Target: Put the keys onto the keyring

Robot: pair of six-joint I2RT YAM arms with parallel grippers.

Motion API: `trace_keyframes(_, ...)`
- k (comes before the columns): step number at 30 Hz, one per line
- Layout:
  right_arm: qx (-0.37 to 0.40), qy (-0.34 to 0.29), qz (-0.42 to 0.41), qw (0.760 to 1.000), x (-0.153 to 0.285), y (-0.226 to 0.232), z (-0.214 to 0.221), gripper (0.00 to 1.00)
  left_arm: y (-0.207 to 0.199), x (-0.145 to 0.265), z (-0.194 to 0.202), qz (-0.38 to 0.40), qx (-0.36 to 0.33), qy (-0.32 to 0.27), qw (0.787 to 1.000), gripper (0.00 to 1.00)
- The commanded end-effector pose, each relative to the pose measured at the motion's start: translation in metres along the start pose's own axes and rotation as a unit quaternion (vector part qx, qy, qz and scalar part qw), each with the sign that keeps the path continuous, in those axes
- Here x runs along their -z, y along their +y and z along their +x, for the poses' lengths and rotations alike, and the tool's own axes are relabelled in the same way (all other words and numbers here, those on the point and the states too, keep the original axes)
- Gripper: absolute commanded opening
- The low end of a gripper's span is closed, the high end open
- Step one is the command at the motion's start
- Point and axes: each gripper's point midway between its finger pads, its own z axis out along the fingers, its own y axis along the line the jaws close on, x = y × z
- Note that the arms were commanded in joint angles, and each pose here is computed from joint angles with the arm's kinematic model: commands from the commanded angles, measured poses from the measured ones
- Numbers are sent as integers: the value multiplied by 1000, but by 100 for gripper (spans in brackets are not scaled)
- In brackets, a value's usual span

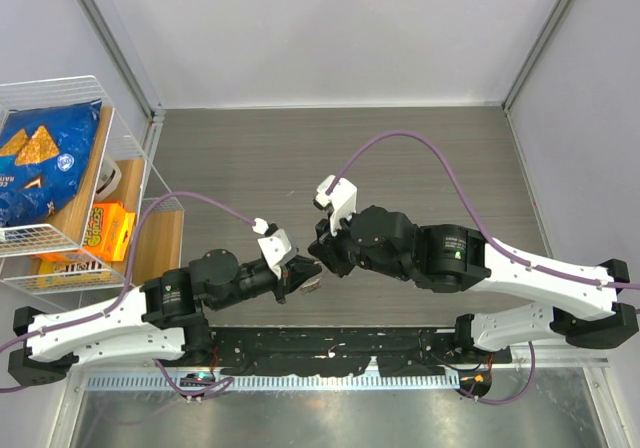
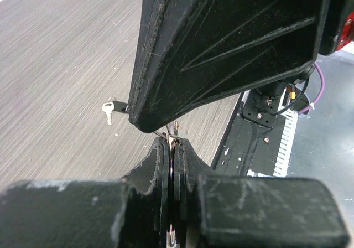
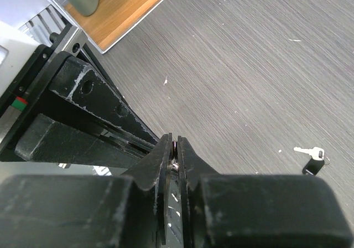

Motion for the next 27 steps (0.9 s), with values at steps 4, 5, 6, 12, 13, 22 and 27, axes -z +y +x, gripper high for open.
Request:
trace_keyframes(4,-14,-42,-9,999,10,2,-24,15,-4,3,-30,7,3,-38,999,0)
trace_keyframes(5,-15,-42,-9,999,10,2,-24,15,-3,2,-28,6,3,-36,999,0)
trace_keyframes(6,-14,-41,-10,999,9,2,-23,14,-4,2,-27,8,3,-34,999,0)
trace_keyframes(12,-14,-46,-10,999,10,2,-23,6,-6,0,-25,13,5,-32,999,0)
trace_keyframes(13,-15,-50,-11,999,10,2,-24,6,-5,0,-23,11,5,-30,999,2)
trace_keyframes(22,-36,-81,1,996,13,4,-28,6,9,6,-40,-27,14,-68,997,49)
trace_keyframes(27,-47,-103,31,993,16,4,-34,5,14,5,-49,-44,15,-87,995,55)
